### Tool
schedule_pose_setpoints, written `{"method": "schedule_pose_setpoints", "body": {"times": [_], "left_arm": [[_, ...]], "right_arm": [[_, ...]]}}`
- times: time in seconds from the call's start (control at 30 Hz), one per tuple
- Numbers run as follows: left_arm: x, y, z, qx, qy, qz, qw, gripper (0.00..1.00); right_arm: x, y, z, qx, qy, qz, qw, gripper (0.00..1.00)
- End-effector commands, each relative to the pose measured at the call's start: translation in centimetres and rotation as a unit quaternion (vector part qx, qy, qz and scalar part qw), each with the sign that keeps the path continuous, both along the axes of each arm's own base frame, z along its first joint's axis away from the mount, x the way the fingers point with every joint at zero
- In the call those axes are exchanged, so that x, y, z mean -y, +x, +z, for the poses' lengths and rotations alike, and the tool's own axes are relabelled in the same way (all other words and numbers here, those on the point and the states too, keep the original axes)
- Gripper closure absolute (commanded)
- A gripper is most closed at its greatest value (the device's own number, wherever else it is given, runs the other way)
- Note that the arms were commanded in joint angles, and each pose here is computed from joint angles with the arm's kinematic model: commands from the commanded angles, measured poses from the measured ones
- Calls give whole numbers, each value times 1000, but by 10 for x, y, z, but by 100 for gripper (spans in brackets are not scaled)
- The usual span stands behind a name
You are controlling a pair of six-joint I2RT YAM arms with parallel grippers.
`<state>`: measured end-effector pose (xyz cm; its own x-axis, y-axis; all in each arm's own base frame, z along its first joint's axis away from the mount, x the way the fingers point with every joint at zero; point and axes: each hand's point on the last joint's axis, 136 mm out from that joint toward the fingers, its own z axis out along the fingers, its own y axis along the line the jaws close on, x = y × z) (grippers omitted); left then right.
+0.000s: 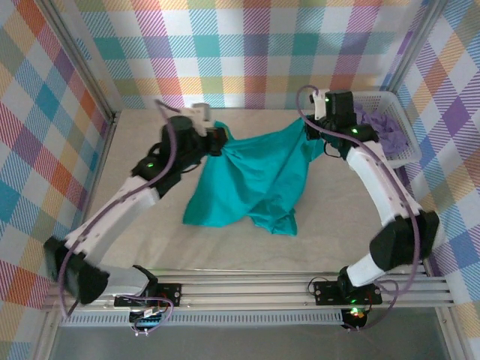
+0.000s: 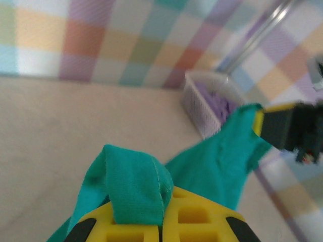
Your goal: Fold the inside-out t-shirt
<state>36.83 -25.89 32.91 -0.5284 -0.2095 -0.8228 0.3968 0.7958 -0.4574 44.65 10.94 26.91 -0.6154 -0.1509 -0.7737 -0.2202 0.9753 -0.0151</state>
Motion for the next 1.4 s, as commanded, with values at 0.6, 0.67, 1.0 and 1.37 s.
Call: {"method": "schedule_pose_setpoints", "body": {"times": [0.6, 0.67, 1.0, 1.37], "left_arm": [[104, -75, -96, -89, -3, -235, 968, 45], [50, -50, -116, -127, -16, -138, 982, 42], [-123, -35, -253, -311, 53, 140, 938, 34], [-109, -50, -294, -357, 55, 116, 925, 42]], "right_arm": [[35, -94, 0, 50, 86, -56, 993, 39], [20, -104, -12, 24, 123, -32, 992, 38], [-23, -151, -150, -193, 125, -17, 973, 31], [-7, -171, -207, -286, 95, -82, 950, 34]]}}
